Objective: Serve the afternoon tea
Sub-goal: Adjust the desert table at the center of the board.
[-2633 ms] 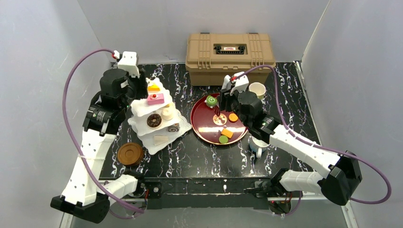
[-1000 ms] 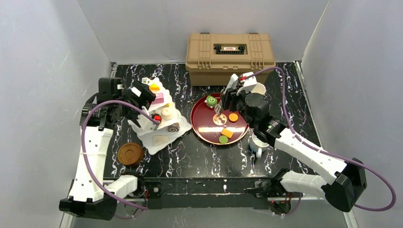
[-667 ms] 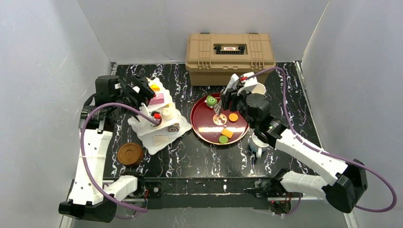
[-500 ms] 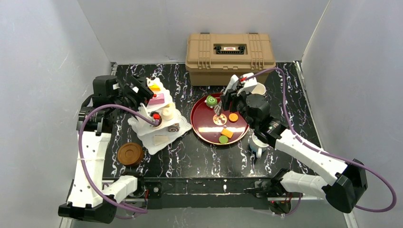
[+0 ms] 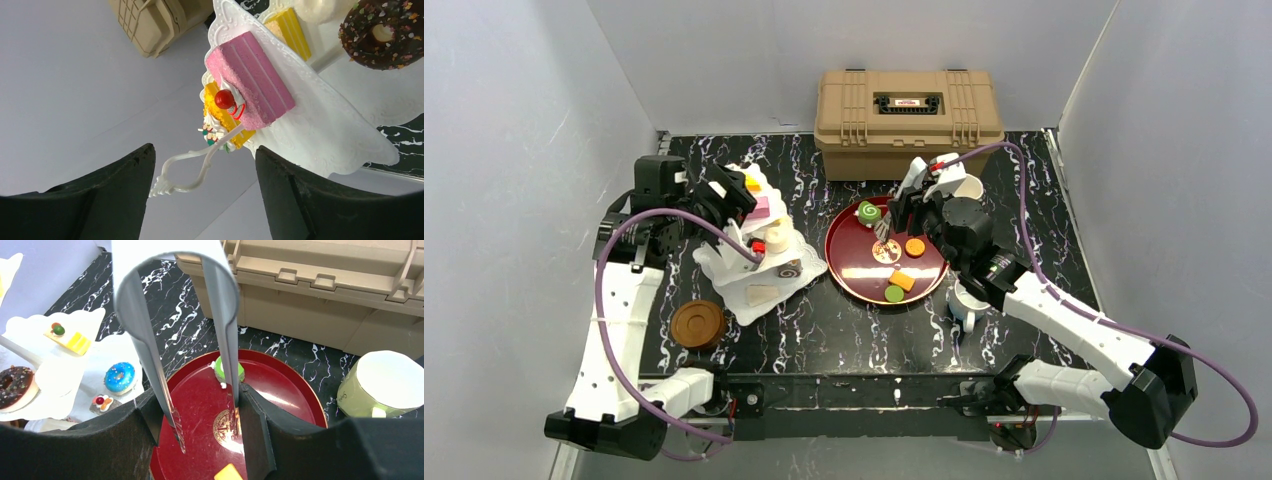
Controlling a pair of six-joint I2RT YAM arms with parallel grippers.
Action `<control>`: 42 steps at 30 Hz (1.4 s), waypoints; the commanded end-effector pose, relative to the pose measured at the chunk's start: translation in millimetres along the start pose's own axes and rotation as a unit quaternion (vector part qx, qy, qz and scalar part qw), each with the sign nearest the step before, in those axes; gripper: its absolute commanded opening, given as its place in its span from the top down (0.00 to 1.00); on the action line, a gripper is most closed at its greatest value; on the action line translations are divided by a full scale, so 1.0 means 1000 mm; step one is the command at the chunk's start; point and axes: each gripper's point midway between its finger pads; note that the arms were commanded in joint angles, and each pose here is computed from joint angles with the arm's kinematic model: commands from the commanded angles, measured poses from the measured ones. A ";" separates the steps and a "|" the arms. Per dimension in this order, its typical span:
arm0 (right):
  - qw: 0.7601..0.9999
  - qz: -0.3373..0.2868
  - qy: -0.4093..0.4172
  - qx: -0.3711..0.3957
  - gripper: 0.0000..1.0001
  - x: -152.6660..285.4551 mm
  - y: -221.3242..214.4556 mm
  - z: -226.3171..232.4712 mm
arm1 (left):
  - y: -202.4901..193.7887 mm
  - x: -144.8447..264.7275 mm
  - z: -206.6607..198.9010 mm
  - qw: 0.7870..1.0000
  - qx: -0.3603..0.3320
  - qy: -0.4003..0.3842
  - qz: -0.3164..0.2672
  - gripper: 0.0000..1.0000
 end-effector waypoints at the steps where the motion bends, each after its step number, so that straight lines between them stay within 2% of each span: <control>1: 0.999 -0.049 0.005 -0.022 0.39 0.001 0.034 0.002 | 0.007 0.006 0.033 0.950 -0.312 -0.002 0.005 0.34; 7: 0.998 -0.050 0.003 -0.023 0.39 0.003 0.036 0.001 | -0.023 0.006 0.046 0.946 -0.317 -0.030 0.060 0.56; 14: 0.999 -0.049 0.003 -0.024 0.39 0.003 0.036 0.001 | -0.026 0.000 0.062 0.943 -0.325 -0.014 0.062 0.63; 18: 0.998 -0.049 0.003 -0.026 0.39 0.003 0.035 0.001 | -0.026 -0.003 0.073 0.939 -0.337 -0.009 0.070 0.88; 23: 0.999 -0.047 0.003 -0.026 0.39 0.003 0.033 0.001 | -0.035 0.002 0.084 0.933 -0.346 -0.013 0.103 0.94; 29: 0.999 -0.046 0.004 -0.026 0.39 0.003 0.033 0.001 | -0.050 0.015 0.080 0.926 -0.343 -0.040 0.151 0.94; 36: 0.999 -0.044 0.004 -0.029 0.39 0.003 0.031 0.001 | -0.040 0.010 0.061 0.929 -0.341 -0.052 0.133 0.90; 38: 0.999 -0.044 0.003 -0.030 0.39 0.003 0.030 0.001 | -0.036 0.002 0.060 0.931 -0.342 -0.045 0.120 0.79; 40: 0.999 -0.044 0.003 -0.031 0.39 0.004 0.030 0.000 | -0.033 -0.004 0.064 0.932 -0.344 -0.029 0.112 0.63; 42: 0.999 -0.042 0.001 -0.032 0.39 0.004 0.029 0.000 | -0.030 -0.008 0.069 0.933 -0.345 -0.016 0.102 0.55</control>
Point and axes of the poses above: each gripper's point midway between its finger pads, its own x axis back along the fingers, its own z axis along the line the jaws close on, y = z × x, and after that the axes turned 4 degrees about x, right-handed
